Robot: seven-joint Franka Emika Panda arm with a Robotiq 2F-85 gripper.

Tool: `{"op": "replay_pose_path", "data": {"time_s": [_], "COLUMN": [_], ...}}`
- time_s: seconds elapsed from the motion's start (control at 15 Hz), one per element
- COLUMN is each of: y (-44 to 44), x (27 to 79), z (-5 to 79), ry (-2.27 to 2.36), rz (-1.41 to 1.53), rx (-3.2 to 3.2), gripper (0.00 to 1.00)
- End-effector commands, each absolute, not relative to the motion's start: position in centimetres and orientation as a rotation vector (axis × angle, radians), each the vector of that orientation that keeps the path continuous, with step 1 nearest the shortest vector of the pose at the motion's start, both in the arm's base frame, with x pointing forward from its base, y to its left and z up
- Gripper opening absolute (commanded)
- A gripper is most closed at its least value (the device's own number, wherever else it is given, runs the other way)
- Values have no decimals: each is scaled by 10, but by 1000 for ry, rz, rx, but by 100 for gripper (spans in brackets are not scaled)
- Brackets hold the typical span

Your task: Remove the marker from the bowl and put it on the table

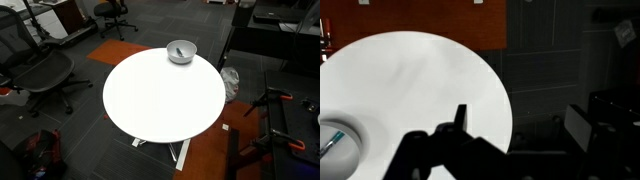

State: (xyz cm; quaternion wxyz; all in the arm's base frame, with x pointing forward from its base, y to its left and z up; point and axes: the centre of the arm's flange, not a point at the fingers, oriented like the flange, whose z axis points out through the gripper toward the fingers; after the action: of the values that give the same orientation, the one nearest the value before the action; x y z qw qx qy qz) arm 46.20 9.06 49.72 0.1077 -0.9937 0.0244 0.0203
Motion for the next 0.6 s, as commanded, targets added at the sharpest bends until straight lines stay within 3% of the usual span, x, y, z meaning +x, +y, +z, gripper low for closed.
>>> {"op": "replay_pose_path", "data": {"time_s": [0.0, 0.53], "y": [69, 10], "x": [474, 493], "z": [483, 447], "ry": [275, 799], "rz": [71, 86], "rx": [-2947, -2977], "gripper": [100, 100]}}
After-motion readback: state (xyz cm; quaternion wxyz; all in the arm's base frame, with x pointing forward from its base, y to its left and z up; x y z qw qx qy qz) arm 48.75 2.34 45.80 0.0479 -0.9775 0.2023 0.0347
